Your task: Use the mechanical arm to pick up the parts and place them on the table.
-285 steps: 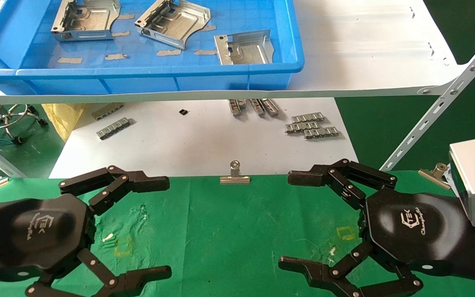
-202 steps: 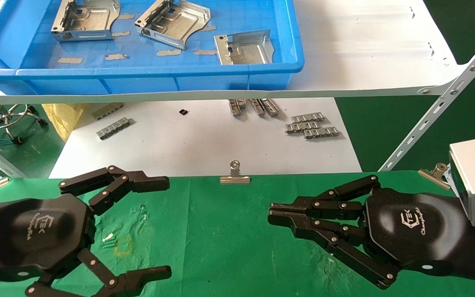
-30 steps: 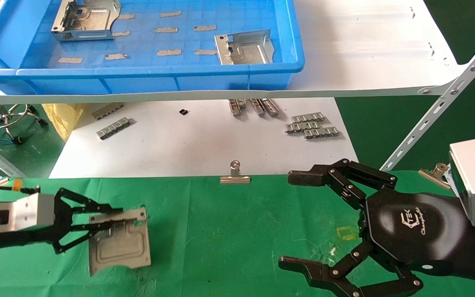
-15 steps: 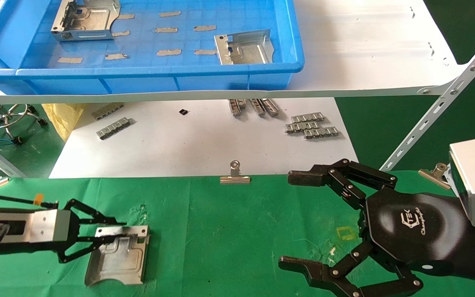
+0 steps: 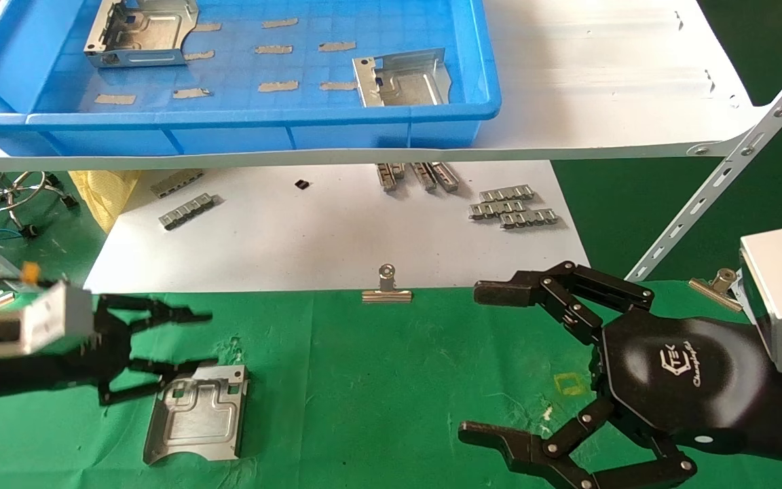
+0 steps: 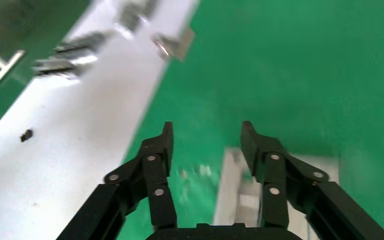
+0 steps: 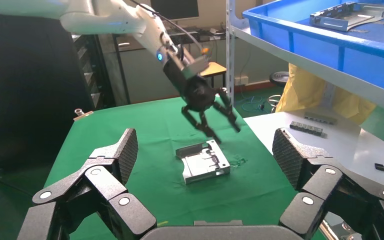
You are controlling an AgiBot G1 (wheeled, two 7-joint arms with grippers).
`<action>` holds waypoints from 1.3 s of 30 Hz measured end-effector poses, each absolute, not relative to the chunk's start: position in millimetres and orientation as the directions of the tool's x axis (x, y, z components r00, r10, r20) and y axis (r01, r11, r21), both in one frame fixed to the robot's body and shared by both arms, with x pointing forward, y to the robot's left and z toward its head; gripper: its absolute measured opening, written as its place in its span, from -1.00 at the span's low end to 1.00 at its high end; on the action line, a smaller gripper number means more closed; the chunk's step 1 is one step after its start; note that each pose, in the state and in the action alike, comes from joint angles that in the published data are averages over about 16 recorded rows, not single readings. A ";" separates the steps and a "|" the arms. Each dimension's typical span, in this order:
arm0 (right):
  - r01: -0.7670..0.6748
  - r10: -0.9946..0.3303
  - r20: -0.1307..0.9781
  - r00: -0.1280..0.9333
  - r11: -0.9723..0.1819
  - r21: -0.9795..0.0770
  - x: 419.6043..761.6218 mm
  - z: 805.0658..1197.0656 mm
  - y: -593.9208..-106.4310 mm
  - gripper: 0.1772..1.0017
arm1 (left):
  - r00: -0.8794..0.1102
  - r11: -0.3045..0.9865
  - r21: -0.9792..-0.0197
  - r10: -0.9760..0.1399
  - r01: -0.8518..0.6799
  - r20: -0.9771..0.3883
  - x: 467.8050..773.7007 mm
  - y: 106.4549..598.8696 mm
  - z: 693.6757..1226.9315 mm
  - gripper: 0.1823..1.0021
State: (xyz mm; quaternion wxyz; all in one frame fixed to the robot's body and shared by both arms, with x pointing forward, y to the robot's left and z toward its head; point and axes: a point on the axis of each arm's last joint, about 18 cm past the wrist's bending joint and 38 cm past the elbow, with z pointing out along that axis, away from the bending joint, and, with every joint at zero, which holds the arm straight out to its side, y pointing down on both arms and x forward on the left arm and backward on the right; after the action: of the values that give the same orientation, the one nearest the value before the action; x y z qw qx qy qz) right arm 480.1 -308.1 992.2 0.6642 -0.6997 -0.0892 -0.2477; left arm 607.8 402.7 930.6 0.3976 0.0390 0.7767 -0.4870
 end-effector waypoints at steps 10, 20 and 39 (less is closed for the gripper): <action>0.454 -0.204 0.465 0.861 -0.102 -0.885 480.1 992.2 -308.1 1.00 | -0.723 0.330 -0.865 -0.477 0.379 -0.499 605.7 399.2 930.0 0.20; 0.454 -0.205 0.465 0.861 -0.102 -0.885 480.1 992.2 -308.1 1.00 | -0.728 0.323 -0.863 -0.466 0.388 -0.502 603.9 395.3 932.6 0.68; 0.454 -0.205 0.465 0.861 -0.102 -0.885 480.1 992.2 -308.2 1.00 | -0.782 0.221 -0.877 -0.397 0.426 -0.480 580.8 364.8 952.8 0.99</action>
State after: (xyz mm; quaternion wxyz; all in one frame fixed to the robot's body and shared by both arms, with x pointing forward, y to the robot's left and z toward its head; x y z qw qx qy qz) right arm 480.1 -308.2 992.2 0.6643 -0.6996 -0.0890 -0.2477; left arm 580.8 364.8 952.8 0.3300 0.0104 0.7084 -0.6238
